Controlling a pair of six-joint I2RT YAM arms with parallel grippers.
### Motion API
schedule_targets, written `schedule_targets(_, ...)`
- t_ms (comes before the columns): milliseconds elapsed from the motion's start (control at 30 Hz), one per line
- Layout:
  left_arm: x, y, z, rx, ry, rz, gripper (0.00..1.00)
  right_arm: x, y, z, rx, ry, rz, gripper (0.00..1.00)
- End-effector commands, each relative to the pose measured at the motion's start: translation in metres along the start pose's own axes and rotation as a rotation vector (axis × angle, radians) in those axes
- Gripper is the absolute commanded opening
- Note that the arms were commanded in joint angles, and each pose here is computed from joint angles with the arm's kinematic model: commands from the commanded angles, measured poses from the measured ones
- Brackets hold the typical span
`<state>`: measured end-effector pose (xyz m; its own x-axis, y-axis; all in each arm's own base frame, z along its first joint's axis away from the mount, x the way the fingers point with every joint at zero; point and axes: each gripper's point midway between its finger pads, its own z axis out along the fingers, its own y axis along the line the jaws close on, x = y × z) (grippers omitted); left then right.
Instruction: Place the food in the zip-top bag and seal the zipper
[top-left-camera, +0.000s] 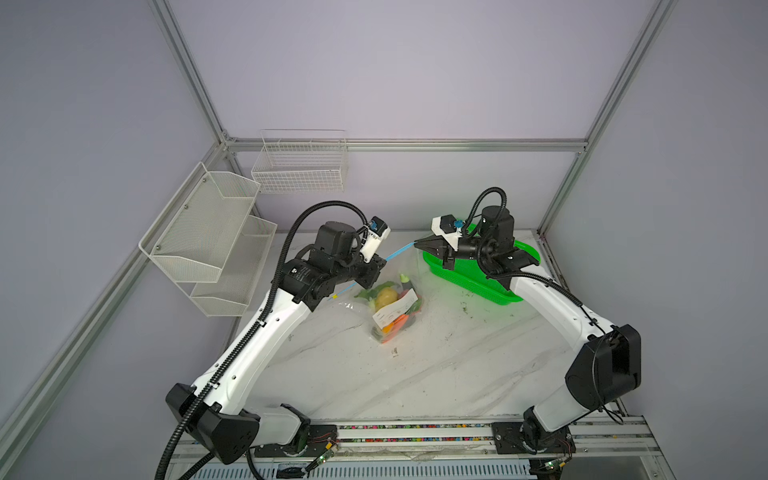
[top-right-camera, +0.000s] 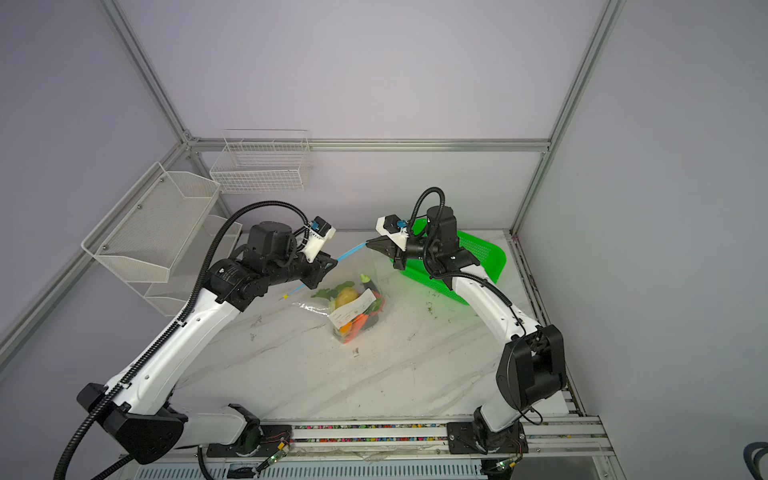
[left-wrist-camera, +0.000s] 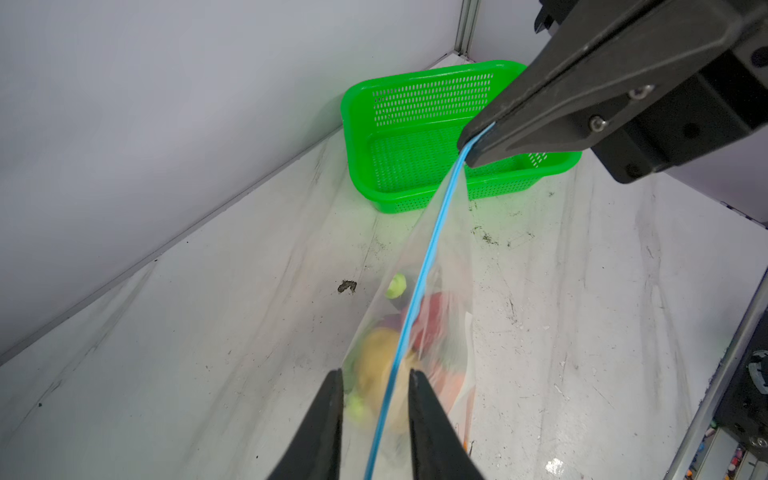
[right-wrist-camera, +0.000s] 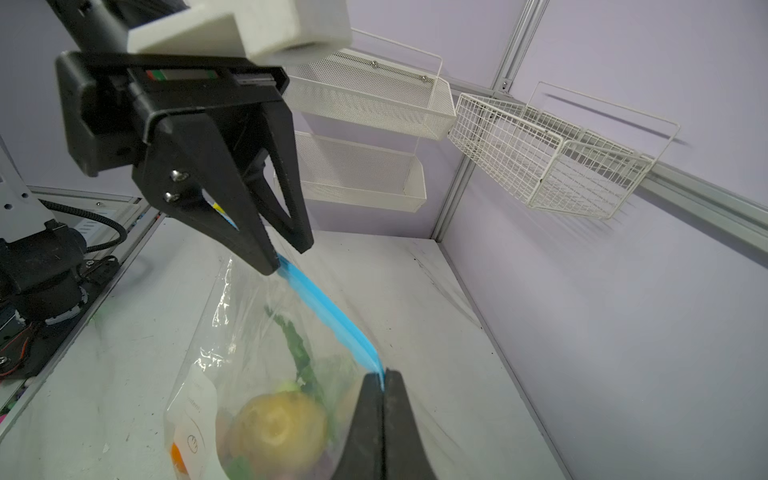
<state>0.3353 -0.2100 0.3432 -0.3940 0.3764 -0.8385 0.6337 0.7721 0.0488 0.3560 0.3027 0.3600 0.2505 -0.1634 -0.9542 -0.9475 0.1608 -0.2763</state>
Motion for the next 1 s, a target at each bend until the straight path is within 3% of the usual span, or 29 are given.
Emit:
schedule_targets(0,-0.024,-0.002,-0.013,0.023,-0.067,0.015,0.28,-0.022,-0.001,-0.002,-0.005,-0.046,-0.069,0.0)
schedule_targets(133,-0.016,-0.006,-0.012,0.042,-0.051,0.016,0.26,-0.022,-0.001,-0.001,-0.005,-0.046,-0.068,0.0)
schedule_targets(367,-0.007,0.002,-0.013,-0.01,-0.031,0.014,0.11,-0.024,-0.002,-0.002,-0.001,-0.048,-0.072,0.0)
schedule_targets(900,-0.002,0.001,-0.014,-0.009,-0.026,0.004,0.0,-0.025,-0.004,-0.002,0.006,-0.048,-0.07,0.0)
schedule_targets(933,-0.002,0.002,-0.015,-0.012,-0.028,-0.002,0.0,-0.025,-0.004,-0.002,0.007,-0.049,-0.07,0.01)
schedule_targets(967,-0.004,0.002,-0.016,-0.015,-0.031,-0.012,0.0,-0.026,-0.004,-0.002,0.01,-0.049,-0.068,0.1)
